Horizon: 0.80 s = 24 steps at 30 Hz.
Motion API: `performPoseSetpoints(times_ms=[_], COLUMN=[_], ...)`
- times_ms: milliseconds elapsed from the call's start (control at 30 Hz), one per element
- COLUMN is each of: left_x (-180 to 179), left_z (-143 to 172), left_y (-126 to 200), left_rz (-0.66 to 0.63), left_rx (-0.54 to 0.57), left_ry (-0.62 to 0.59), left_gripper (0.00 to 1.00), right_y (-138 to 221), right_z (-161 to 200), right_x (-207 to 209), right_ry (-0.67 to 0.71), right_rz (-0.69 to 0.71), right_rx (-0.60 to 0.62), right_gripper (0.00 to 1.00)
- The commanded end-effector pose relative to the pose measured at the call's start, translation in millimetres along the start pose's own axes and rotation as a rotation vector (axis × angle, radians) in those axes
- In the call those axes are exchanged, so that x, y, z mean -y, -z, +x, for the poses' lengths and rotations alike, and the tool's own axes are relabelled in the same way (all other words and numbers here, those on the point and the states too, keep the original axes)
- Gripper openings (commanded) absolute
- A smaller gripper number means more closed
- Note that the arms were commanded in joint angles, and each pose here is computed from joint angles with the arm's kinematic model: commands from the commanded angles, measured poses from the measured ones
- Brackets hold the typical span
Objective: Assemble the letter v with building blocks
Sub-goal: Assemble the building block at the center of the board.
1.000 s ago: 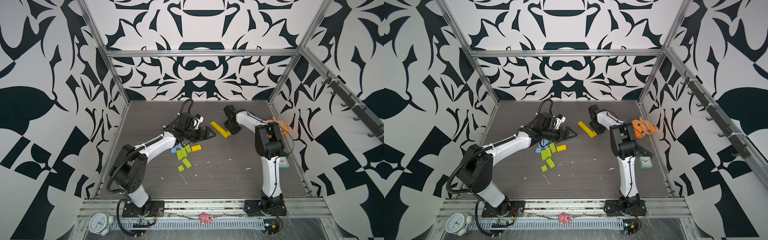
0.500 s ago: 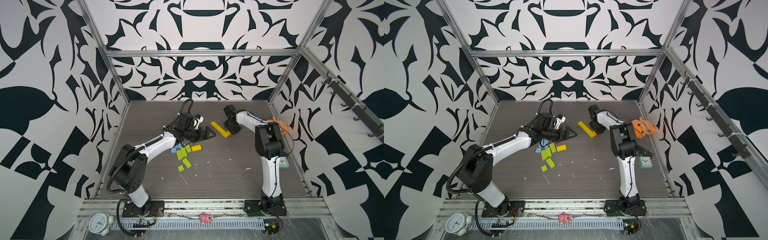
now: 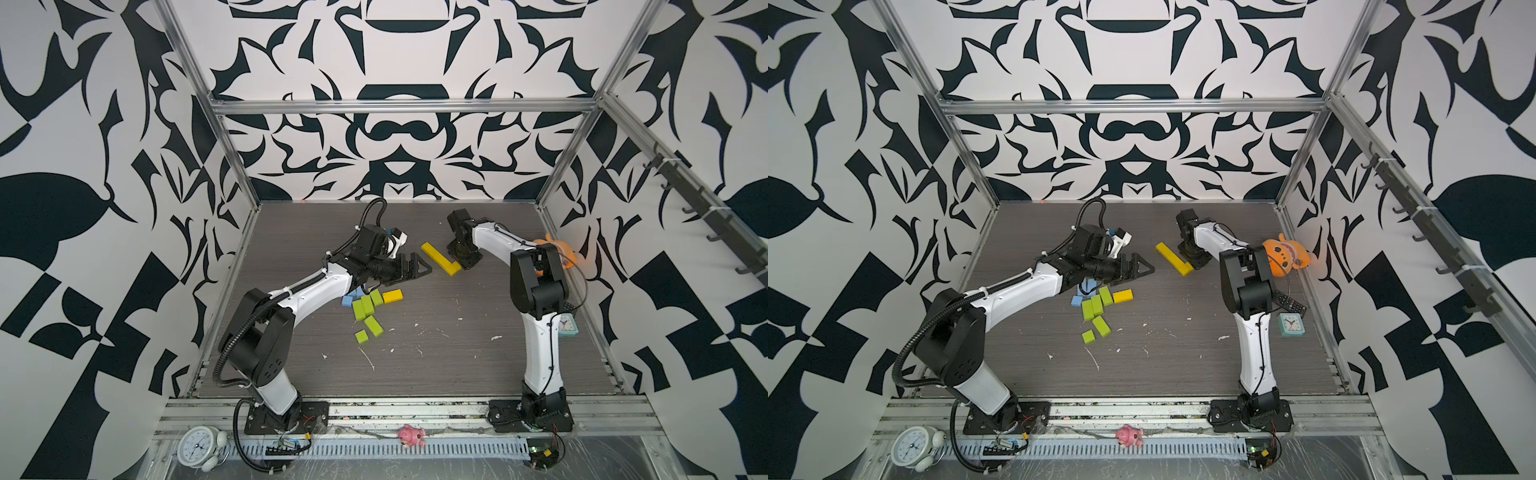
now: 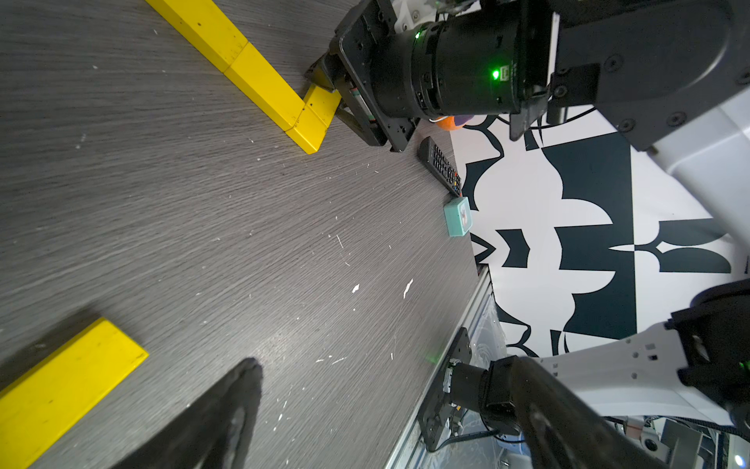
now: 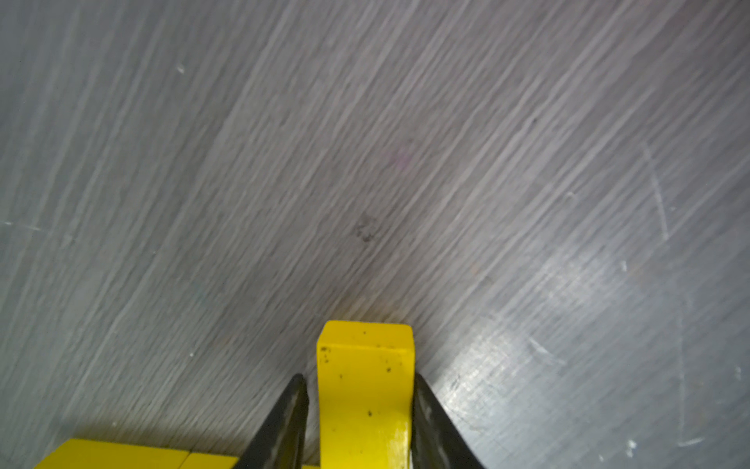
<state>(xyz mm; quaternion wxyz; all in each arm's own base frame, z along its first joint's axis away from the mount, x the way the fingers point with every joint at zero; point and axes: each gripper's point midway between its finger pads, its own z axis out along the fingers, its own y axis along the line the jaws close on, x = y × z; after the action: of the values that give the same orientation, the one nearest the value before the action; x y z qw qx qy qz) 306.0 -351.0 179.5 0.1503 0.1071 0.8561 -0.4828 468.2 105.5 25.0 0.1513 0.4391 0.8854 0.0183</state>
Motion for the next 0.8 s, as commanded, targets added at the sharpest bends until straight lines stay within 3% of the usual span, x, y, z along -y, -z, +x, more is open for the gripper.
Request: performPoseSetpoints(times_ms=[0,633,767], left_x=[0,-3,-5], left_z=[5,7,8], left_y=[-2,-4,-4], left_rz=[0.006,-0.003,-0.008], left_rx=[-0.022,-0.033,-0.037], left_ry=[-0.002,0.0,0.0], left_gripper=[0.99,0.99,0.99], right_y=[14,48,67], right_z=[6,-12,-29], right_x=[-3,-7,-5], right_ry=[-0.006,0.013,0.039], right_rz=[-0.024,-0.066,-0.061], right_rx=[-0.018,0.033,0.108], right_gripper=[0.46,0.61,0.68])
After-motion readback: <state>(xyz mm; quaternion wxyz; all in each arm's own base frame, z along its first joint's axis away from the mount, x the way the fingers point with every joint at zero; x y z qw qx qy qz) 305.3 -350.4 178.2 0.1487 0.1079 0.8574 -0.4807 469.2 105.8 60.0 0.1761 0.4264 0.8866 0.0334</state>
